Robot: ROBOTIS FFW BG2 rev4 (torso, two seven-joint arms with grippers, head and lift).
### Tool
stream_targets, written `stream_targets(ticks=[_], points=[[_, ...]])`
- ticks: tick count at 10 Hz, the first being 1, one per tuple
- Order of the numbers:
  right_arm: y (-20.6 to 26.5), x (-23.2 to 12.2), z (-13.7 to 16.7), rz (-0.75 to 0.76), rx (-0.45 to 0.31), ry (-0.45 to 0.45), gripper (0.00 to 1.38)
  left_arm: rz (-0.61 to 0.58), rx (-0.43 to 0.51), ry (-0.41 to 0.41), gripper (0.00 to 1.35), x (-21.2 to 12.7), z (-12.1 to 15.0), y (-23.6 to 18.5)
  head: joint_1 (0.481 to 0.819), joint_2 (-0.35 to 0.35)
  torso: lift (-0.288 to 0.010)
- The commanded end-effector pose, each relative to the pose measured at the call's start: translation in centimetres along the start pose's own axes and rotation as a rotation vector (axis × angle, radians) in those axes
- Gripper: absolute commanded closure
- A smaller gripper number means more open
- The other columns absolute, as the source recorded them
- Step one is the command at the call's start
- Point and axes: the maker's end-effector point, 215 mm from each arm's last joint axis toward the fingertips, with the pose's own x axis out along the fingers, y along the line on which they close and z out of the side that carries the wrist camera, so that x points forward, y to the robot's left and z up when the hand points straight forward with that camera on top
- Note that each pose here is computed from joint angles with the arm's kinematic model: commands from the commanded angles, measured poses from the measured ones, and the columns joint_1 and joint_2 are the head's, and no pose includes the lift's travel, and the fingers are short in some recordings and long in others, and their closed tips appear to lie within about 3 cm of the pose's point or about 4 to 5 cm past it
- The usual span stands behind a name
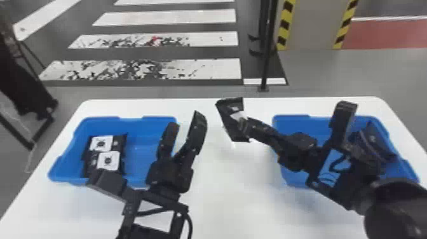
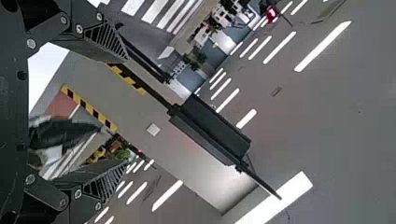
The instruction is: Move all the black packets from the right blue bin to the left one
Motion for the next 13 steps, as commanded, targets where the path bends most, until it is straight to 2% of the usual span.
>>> stream_targets(ticks=[1,4,5,6,8,9,12,13], points=[[3.1,1.8,-1.5,0.073,0.026,0.025,1.16,-0.019,0.019,0.046,0.31,0.2,-1.4,-0.7,0.695,0.094,-0.168],[7.3,3.2,-3.1,0.166,0.057,0.052,1.16,-0.011,0.117,0.066,0.31,0.2,-1.8,0.5,0.695,0.156,-0.168],[8.3,3.5,-3.4,0.188,0.062,0.060,1.16,-0.005,0.118,0.069,0.31,0.1,-1.9,0.8,0.695,0.165,-0.168],[8.3,3.5,-3.4,0.189,0.062,0.062,1.16,-0.003,0.119,0.071,0.37,0.0,-2.0,0.9,0.695,0.187,-0.168],[8.4,3.5,-3.6,0.192,0.070,0.062,1.16,-0.002,0.123,0.071,1.13,0.1,-1.9,1.0,0.695,0.201,-0.168],[8.4,3.6,-3.3,0.191,0.067,0.056,1.16,0.006,0.129,0.073,1.20,0.1,-1.9,1.4,0.695,0.202,-0.168],[7.2,3.9,-3.3,0.174,0.075,0.049,1.15,0.005,0.158,0.067,1.21,0.0,-1.5,1.7,0.695,0.206,-0.168],[6.7,4.0,-2.8,0.172,0.075,0.022,0.99,0.008,0.185,0.043,1.21,0.2,-0.4,2.0,0.695,0.206,-0.168]])
